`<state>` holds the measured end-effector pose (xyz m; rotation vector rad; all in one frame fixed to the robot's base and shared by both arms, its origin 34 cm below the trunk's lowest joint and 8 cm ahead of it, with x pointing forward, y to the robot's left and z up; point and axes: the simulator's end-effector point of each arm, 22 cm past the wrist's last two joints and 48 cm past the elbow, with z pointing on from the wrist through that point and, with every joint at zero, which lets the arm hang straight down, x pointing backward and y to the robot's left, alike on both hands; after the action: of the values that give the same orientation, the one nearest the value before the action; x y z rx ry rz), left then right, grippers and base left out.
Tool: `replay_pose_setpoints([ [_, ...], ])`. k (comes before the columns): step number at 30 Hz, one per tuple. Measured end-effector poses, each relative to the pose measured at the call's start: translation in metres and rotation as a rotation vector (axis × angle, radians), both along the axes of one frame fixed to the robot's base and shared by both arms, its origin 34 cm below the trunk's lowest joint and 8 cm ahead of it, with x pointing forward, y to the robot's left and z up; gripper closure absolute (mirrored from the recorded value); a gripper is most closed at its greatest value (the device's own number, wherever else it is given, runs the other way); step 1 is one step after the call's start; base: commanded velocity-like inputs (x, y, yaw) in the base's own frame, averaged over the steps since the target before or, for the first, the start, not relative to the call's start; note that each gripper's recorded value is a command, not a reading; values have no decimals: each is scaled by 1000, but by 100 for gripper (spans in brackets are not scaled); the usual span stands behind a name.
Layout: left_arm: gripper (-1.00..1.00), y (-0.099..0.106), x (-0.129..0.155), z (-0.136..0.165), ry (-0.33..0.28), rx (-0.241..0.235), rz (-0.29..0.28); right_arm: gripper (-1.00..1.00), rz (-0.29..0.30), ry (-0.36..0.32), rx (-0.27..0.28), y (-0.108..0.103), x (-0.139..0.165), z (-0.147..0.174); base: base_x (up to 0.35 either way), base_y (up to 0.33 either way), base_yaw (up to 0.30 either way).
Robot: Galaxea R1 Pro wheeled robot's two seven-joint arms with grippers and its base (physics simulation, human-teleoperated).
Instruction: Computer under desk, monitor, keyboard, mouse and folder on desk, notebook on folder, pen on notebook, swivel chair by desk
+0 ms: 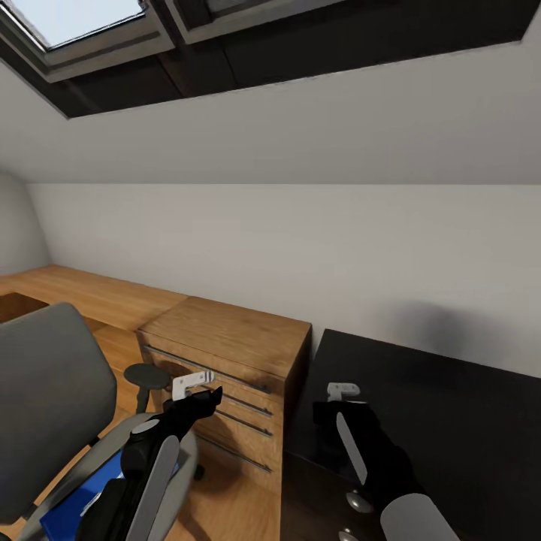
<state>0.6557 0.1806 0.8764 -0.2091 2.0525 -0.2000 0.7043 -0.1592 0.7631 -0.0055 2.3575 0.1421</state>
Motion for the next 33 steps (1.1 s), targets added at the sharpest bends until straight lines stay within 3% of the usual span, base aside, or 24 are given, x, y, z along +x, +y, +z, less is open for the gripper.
replay_pose_setpoints([
  [33, -100, -1, 0, 0, 2, -3, -3, 100, 3, 13, 0, 1, -3, -6, 0, 60, 0],
])
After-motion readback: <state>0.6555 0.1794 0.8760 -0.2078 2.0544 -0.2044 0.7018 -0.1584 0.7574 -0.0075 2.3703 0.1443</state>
